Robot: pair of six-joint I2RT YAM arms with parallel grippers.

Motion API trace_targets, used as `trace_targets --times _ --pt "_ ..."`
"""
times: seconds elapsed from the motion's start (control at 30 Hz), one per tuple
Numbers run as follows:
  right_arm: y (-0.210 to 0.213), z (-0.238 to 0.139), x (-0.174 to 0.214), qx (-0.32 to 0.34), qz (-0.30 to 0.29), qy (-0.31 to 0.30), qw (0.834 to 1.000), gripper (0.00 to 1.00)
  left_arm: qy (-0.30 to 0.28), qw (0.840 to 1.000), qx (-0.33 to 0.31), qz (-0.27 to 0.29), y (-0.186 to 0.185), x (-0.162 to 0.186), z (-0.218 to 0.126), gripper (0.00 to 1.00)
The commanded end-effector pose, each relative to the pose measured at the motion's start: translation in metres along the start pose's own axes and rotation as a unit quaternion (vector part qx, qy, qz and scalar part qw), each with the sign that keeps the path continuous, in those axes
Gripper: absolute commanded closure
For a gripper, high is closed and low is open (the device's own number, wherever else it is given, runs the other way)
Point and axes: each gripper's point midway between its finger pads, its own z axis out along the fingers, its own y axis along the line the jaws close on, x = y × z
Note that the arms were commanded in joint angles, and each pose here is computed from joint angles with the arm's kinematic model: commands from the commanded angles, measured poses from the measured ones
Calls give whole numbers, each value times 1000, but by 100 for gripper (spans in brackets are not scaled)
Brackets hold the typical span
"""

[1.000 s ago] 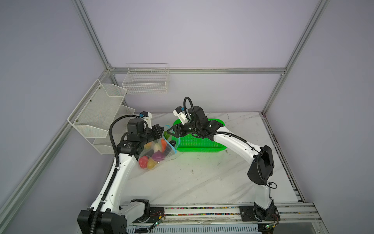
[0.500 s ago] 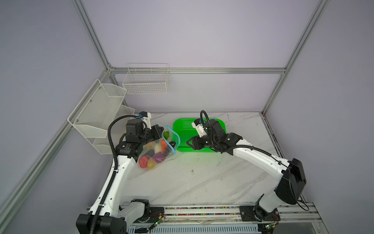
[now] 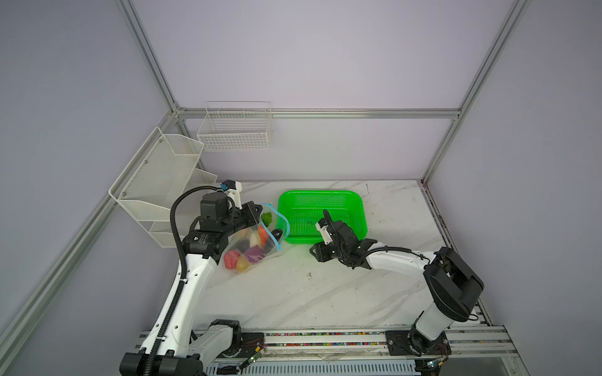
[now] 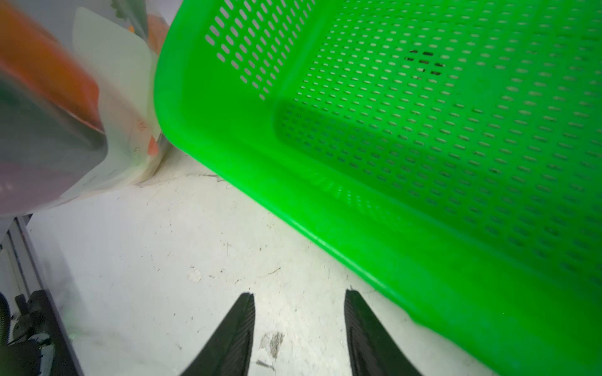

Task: Place the food in the zip-top bag and seal the zipper
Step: 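Raise the open right gripper away from the bag, then move the right gripper to the bag zipper and pinch its edge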

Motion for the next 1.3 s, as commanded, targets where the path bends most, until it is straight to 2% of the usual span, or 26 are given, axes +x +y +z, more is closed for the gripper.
trace_targets --times 0.0,0.27,0.67,0.77,0.83,0.93,1.07,1.17,1.27 --pt "-6 7 -37 6 -8 -58 998 52 -47 998 30 32 -27 -28 -22 100" --pt "-44 19 -70 34 1 -76 997 52 -47 998 29 33 -27 -29 -23 100" --pt "-49 46 -105 22 -10 -89 996 51 -42 998 26 29 -24 -27 -18 100" --pt "-46 43 -109 20 18 -86 996 52 -40 998 26 28 -24 -26 -17 100" --pt "-38 29 -111 11 39 -74 996 50 -40 998 27 30 -25 -26 -18 100" --pt "-9 -1 -112 -51 121 -58 990 46 -39 998 26 30 -24 -26 -18 100" --pt "33 -31 -111 -158 212 -31 964 45 -33 999 25 29 -23 -24 -15 100" --pt "61 -51 -120 -232 245 -35 941 45 -31 999 22 27 -20 -22 -13 100" --pt "84 -57 -127 -259 243 -29 934 43 -27 999 25 26 -21 -22 -11 100"
